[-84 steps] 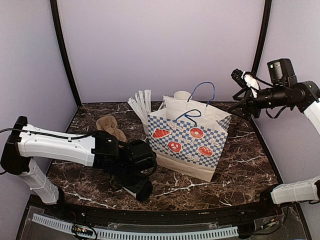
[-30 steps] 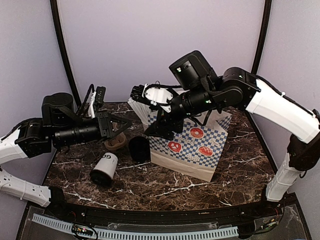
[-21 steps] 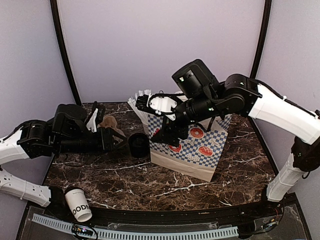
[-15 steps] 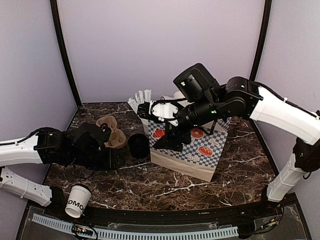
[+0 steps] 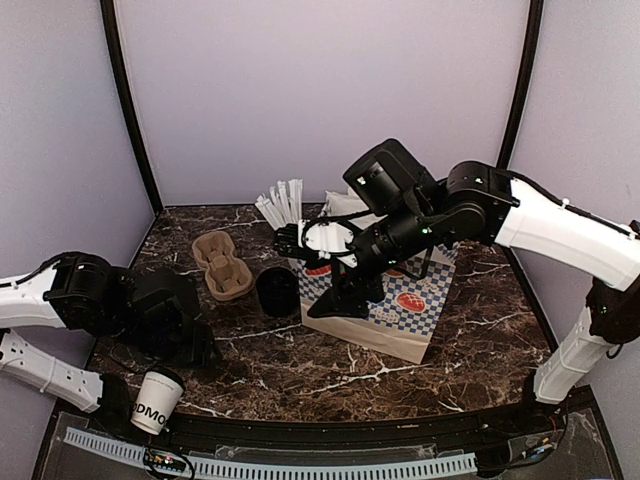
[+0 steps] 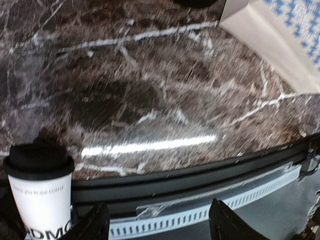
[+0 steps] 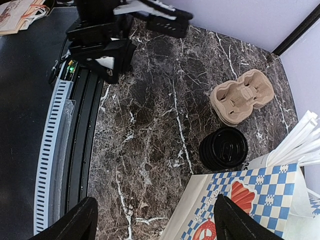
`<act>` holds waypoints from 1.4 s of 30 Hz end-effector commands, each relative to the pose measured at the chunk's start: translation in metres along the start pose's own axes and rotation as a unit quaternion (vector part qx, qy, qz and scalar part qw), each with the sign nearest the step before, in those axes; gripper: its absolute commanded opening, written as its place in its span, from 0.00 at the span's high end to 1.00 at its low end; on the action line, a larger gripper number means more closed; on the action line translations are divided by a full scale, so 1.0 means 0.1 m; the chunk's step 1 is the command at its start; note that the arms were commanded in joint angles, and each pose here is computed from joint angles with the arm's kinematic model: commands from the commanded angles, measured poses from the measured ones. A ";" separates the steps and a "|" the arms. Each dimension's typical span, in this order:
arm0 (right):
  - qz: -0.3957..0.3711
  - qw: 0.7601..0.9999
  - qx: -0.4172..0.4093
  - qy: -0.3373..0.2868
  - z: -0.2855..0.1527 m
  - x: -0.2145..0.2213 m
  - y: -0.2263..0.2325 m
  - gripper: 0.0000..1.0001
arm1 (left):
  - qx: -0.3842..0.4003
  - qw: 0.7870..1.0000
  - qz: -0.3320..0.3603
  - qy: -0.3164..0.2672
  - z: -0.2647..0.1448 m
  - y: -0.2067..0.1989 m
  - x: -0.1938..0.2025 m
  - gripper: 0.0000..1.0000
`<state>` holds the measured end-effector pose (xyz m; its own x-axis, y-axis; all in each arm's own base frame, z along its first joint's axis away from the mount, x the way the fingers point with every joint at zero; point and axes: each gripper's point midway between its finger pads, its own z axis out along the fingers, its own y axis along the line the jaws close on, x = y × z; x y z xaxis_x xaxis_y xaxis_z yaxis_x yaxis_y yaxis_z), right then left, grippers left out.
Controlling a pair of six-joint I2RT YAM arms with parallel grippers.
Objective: Pack the takeout coffee
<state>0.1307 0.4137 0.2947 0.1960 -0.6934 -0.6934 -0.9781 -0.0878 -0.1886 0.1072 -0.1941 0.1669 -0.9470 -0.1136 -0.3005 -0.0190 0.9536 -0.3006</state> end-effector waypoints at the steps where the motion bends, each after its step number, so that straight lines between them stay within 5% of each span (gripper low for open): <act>1: -0.005 1.000 -0.010 -0.003 0.04 -0.01 0.05 0.19 | -0.135 0.985 -0.012 0.104 -0.07 0.57 0.60 0.28; 10: -0.004 1.000 -0.022 -0.003 0.04 0.02 0.11 0.19 | -0.303 0.945 0.014 0.124 0.00 1.22 0.87 0.24; 17: 0.001 1.000 -0.031 0.003 0.06 0.10 0.17 0.19 | -0.336 0.941 -0.019 0.026 0.12 1.60 0.67 0.21; 27: 0.003 0.999 -0.051 0.000 0.11 0.05 0.20 0.19 | -0.342 0.939 -0.027 0.014 0.14 1.62 0.57 0.03; 36: 0.004 0.999 -0.053 0.003 0.11 0.07 0.22 0.19 | -0.331 0.938 0.063 0.077 0.50 1.20 0.68 0.06; 42: 0.005 0.999 -0.054 0.004 0.11 0.08 0.22 0.19 | -0.306 0.949 0.068 0.027 0.53 0.93 0.46 0.06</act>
<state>0.1160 0.4116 0.2700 0.1779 -0.7162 -0.6749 -0.9838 -0.1452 -0.1053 0.0612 -0.1097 0.0650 -0.9847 -0.0122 -0.1738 -0.0769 0.9254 0.3710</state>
